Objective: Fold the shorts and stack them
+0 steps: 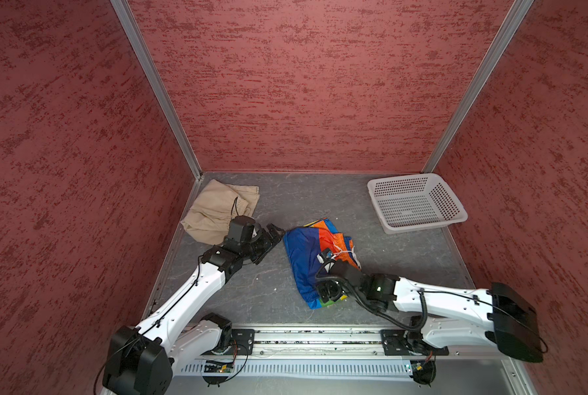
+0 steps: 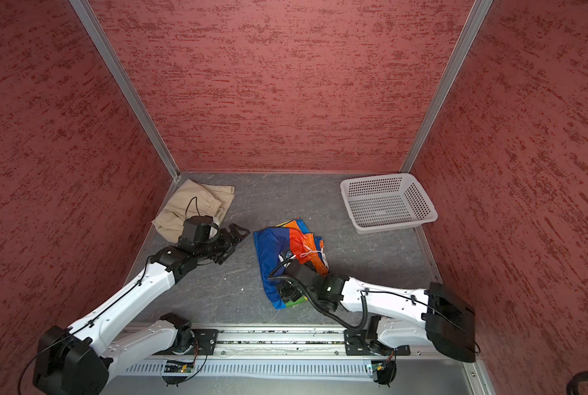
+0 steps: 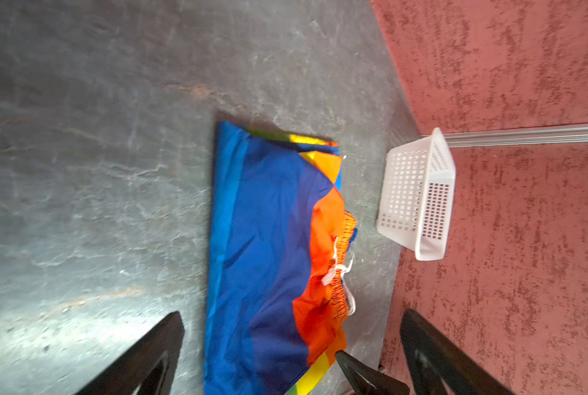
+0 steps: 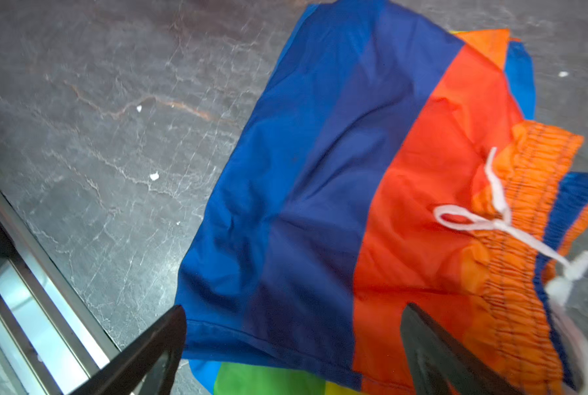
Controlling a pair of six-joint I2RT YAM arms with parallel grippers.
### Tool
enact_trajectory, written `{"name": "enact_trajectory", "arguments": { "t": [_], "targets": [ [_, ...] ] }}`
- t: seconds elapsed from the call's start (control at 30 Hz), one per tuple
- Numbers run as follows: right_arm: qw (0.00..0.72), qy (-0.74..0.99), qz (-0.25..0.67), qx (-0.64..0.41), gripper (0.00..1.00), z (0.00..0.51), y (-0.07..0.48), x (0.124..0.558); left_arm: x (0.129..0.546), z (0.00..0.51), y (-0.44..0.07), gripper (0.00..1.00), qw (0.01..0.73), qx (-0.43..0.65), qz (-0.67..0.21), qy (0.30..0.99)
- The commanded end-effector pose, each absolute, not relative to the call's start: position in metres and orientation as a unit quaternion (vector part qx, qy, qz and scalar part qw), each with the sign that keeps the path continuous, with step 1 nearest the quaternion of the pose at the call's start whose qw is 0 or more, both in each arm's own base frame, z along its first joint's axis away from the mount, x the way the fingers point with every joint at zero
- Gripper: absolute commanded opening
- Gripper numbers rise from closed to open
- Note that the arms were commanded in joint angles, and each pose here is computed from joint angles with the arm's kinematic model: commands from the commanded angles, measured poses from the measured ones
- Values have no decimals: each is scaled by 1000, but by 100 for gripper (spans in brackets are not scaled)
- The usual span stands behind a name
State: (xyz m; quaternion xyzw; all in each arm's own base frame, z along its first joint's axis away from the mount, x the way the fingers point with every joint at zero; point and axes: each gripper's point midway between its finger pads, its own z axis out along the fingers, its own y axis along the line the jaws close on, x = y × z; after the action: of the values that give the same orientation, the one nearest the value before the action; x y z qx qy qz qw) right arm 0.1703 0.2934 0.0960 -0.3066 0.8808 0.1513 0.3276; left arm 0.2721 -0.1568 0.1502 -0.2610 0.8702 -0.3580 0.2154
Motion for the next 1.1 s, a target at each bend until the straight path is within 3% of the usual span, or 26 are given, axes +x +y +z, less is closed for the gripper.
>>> {"name": "enact_trajectory", "arguments": {
  "t": [0.0, 0.23, 0.37, 0.43, 0.5, 0.53, 0.63, 0.97, 1.07],
  "targets": [
    [354, 863, 91, -350, 99, 93, 311, 169, 259, 131, -157, 99, 183, -268, -359, 875],
    [314, 850, 76, -415, 98, 50, 341, 149, 247, 99, -160, 100, 138, -289, -365, 874],
    [296, 852, 87, -423, 87, 37, 343, 142, 240, 84, -163, 100, 127, -288, -356, 880],
    [292, 853, 88, -424, 71, 33, 342, 141, 237, 75, -167, 99, 123, -286, -354, 882],
    [294, 854, 86, -421, 37, 31, 340, 142, 232, 65, -174, 99, 114, -285, -357, 882],
    [297, 853, 84, -420, 29, 32, 339, 143, 232, 63, -178, 100, 113, -284, -362, 881],
    [308, 850, 83, -419, 20, 40, 340, 146, 226, 53, -192, 100, 106, -275, -359, 886],
    [339, 856, 148, -360, 15, 83, 337, 164, 209, 30, -233, 100, 109, -254, -357, 892],
    [350, 854, 182, -338, 15, 100, 335, 165, 211, 21, -239, 92, 102, -267, -363, 887]
  ]
}}
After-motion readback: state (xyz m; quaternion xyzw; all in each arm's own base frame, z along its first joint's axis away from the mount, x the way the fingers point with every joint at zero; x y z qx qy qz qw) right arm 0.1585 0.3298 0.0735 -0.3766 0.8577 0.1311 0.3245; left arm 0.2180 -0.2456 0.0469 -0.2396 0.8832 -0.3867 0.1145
